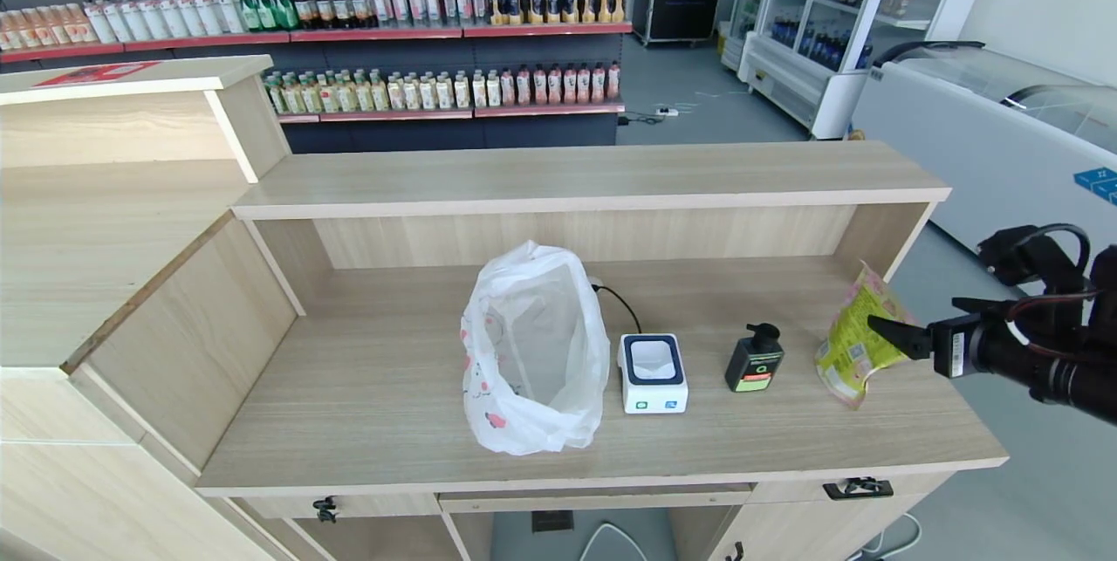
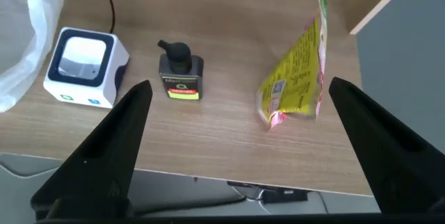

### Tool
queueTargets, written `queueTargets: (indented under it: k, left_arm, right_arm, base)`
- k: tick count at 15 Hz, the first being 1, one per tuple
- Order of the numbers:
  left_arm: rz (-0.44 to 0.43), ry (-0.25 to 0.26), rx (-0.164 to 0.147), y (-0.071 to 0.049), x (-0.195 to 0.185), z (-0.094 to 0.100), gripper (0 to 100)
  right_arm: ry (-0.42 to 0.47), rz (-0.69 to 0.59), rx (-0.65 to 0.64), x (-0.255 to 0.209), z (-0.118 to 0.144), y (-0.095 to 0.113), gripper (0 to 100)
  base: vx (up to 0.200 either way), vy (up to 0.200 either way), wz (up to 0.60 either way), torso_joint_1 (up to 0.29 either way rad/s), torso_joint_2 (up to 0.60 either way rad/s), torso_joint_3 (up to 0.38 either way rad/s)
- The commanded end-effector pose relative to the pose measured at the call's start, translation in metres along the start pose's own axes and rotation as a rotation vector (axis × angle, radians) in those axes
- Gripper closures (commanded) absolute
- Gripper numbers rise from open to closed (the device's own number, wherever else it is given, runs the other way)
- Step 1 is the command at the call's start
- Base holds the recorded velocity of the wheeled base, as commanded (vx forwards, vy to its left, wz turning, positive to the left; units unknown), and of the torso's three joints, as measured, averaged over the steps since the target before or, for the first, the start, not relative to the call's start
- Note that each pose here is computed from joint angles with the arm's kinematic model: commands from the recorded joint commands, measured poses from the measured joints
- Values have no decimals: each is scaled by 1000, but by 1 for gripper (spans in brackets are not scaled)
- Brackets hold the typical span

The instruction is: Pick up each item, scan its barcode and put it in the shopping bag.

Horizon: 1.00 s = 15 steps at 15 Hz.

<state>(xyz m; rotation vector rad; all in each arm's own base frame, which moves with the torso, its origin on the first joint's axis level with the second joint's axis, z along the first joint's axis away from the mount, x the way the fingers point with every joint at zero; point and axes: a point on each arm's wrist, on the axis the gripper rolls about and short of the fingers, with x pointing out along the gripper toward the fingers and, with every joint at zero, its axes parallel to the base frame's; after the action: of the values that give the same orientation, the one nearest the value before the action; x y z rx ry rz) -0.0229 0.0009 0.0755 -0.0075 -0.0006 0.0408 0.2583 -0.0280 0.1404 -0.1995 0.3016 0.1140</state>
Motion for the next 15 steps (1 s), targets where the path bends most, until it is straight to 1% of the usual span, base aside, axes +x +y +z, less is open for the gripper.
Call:
queueTargets:
  k: [1,4,8,9,11,13,14,15]
  left_arm:
    - [1,0,0,0,0,0,0]
    - [1,0,0,0,0,0,0]
    - [1,0,0,0,0,0,0]
    - [1,0,0,0,0,0,0]
    - [1,0,0,0,0,0,0]
    - [1,0,0,0,0,0,0]
    - [1,0,0,0,0,0,0]
    - [1,0,0,0,0,0,0]
  right_arm:
    - [150,31,18,23,-43,-4,0]
    - [197,64,2,35,-57,-4,0]
    - [216,68,5,46,-67,-4,0]
    - [235,76,-20,47,-73,-4,0]
    - [216,132,-104,50,-82,-14,0]
    - [195,146,-112,56,-83,-16,0]
    - [153,149,-104,65,-84,-18,0]
    - [141,151,-105,68,-84,-19,0]
  base:
    - [0,0,0,0,0,0]
    - [0,0,0,0,0,0]
    - [0,0,0,0,0,0]
    - [0,0,0,0,0,0]
    - [0,0,0,0,0,0]
    - [0,0,0,0,0,0]
    - [0,0,0,0,0,0]
    - [0,0,0,0,0,0]
